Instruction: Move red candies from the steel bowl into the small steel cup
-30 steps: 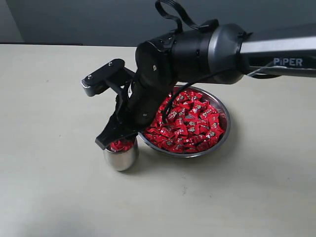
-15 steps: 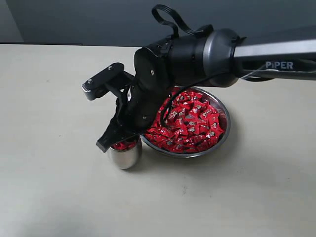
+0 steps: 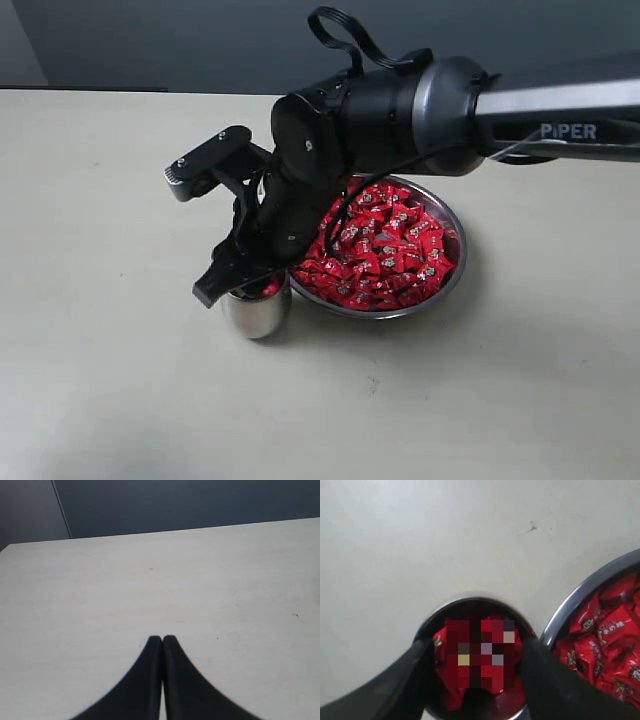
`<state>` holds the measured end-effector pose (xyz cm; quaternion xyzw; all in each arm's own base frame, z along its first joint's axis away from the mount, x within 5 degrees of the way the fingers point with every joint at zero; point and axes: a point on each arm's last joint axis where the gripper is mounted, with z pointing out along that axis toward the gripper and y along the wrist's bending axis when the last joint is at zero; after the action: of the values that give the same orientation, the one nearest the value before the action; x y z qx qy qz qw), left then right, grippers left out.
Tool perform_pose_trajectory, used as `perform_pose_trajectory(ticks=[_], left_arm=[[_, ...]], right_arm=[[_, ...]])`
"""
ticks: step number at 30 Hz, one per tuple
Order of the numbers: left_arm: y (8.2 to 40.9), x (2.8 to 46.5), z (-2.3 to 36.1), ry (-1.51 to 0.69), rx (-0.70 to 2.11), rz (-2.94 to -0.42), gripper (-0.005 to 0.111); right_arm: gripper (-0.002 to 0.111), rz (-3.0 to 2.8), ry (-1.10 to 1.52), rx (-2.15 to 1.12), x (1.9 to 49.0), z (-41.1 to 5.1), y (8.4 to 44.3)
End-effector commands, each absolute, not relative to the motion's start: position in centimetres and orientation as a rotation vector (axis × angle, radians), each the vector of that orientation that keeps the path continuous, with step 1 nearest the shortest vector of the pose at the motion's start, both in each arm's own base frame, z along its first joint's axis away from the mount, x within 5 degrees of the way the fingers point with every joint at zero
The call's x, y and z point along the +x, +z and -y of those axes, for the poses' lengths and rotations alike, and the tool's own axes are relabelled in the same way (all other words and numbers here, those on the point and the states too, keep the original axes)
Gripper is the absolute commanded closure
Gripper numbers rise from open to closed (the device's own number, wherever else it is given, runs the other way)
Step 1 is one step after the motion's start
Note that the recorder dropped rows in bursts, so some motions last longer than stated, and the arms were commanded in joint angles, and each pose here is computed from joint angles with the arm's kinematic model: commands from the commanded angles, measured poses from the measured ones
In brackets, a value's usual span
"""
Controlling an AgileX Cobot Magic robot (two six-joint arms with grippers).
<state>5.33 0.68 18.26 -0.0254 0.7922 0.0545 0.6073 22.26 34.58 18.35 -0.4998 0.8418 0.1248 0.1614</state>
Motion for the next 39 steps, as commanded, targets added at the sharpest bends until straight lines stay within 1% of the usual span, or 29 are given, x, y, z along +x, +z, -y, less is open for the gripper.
perform_pose_trajectory(ticks=[1,7,13,20,39], left_arm=[[18.3,5.3,-0.7,0.123,-0.054,-1.819,0.106],[18.3,5.3,-0.7,0.123,-0.054,-1.819,0.106],[18.3,5.3,-0.7,0.123,-0.054,-1.819,0.106],[18.3,5.3,-0.7,0.123,-0.054,-1.819,0.106],[18.3,5.3,-0.7,0.123,-0.054,-1.819,0.106]], right_arm=[[0.055,-2.394,0.358,-1.426,22.3,-34.4,18.8],[0.055,-2.391,0.367,-1.419,22.2,-34.5,19.1],[0.055,-2.365,0.377,-1.409,22.1,-34.3,20.2],[0.055,-2.345,0.340,-1.433,22.3,-34.1,20.2],[0.055,-2.392,0.339,-1.443,22.0,-33.9,20.1]])
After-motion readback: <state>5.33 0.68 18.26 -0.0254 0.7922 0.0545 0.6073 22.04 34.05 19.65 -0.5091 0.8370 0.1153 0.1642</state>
